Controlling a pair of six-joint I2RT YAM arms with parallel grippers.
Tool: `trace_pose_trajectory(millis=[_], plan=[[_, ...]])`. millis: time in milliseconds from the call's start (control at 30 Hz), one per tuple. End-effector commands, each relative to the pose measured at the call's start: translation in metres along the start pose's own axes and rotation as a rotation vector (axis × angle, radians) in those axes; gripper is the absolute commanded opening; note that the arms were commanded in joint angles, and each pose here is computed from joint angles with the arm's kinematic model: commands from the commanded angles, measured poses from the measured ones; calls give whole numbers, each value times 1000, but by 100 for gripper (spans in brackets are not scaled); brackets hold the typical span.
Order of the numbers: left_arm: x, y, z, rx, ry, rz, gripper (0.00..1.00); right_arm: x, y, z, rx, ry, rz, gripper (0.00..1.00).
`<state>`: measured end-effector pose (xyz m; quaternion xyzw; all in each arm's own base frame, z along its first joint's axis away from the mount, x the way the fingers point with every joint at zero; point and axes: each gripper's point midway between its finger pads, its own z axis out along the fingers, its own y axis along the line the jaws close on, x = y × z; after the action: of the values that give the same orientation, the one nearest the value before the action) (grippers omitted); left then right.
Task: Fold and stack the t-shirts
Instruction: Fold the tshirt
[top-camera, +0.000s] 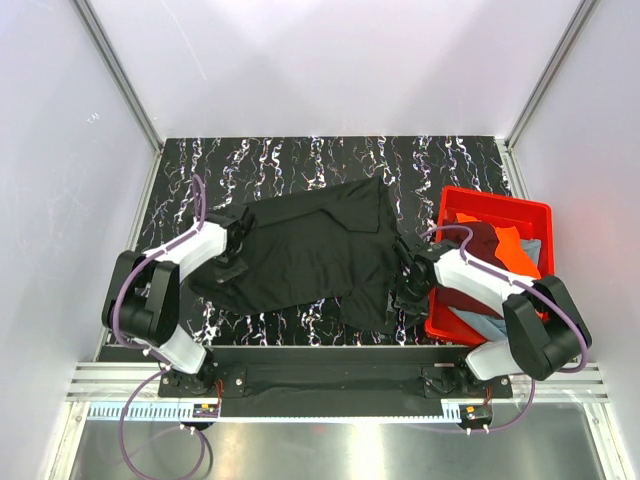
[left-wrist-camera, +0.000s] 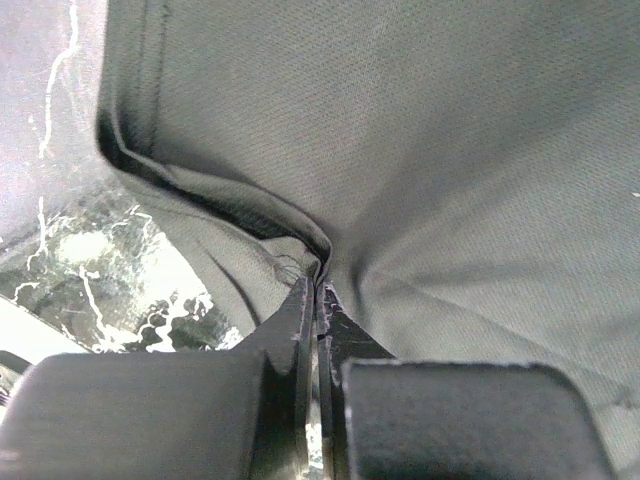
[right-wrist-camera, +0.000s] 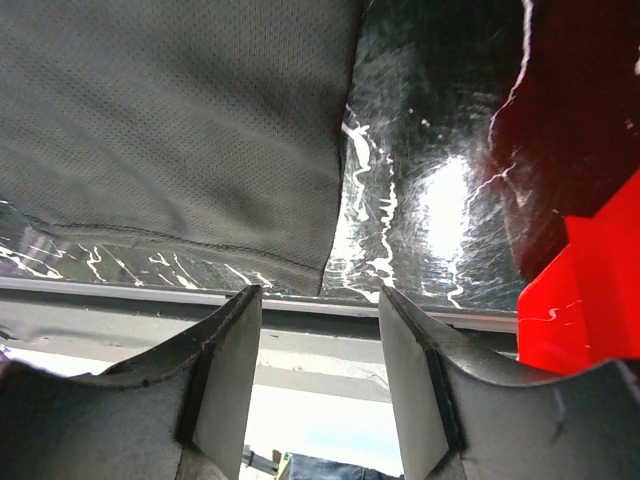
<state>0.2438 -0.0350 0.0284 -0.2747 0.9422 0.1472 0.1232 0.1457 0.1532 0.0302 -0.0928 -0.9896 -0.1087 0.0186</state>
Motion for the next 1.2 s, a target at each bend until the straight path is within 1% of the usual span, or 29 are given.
trace_pose_trajectory(millis=[0,333,433,567,600,667,700,800,900,933,1000,1033,1167], plan=[[-12,5,-15,12,-64,-21,0,5,-5,2,32,-1,2,58],[-3,8,-12,24,-47,-27,0,12,0,23,23,39,16,56],[-3,7,-13,32,-48,-33,0,14,1,26,18,46,16,52],[-5,8,-16,36,-56,-39,0,16,1,28,11,47,22,43],[-5,9,-17,38,-59,-42,0,14,3,29,1,42,18,38],[-5,10,-18,40,-63,-48,0,14,4,30,-5,44,19,33],[-5,10,-19,42,-63,-52,0,12,6,30,-14,39,18,29],[-3,11,-19,43,-63,-58,0,13,9,31,-28,43,20,24],[-2,13,-19,38,-60,-59,0,7,11,27,-39,8,21,2],[-3,14,-20,34,-61,-62,0,3,11,24,-34,-16,21,0],[-1,19,-21,20,-63,-69,0,1,10,18,-23,-40,26,0],[0,22,-21,12,-62,-75,0,-7,15,8,-38,-81,21,0],[2,32,-28,7,-70,-105,0,-19,19,-20,-31,-164,-5,0]])
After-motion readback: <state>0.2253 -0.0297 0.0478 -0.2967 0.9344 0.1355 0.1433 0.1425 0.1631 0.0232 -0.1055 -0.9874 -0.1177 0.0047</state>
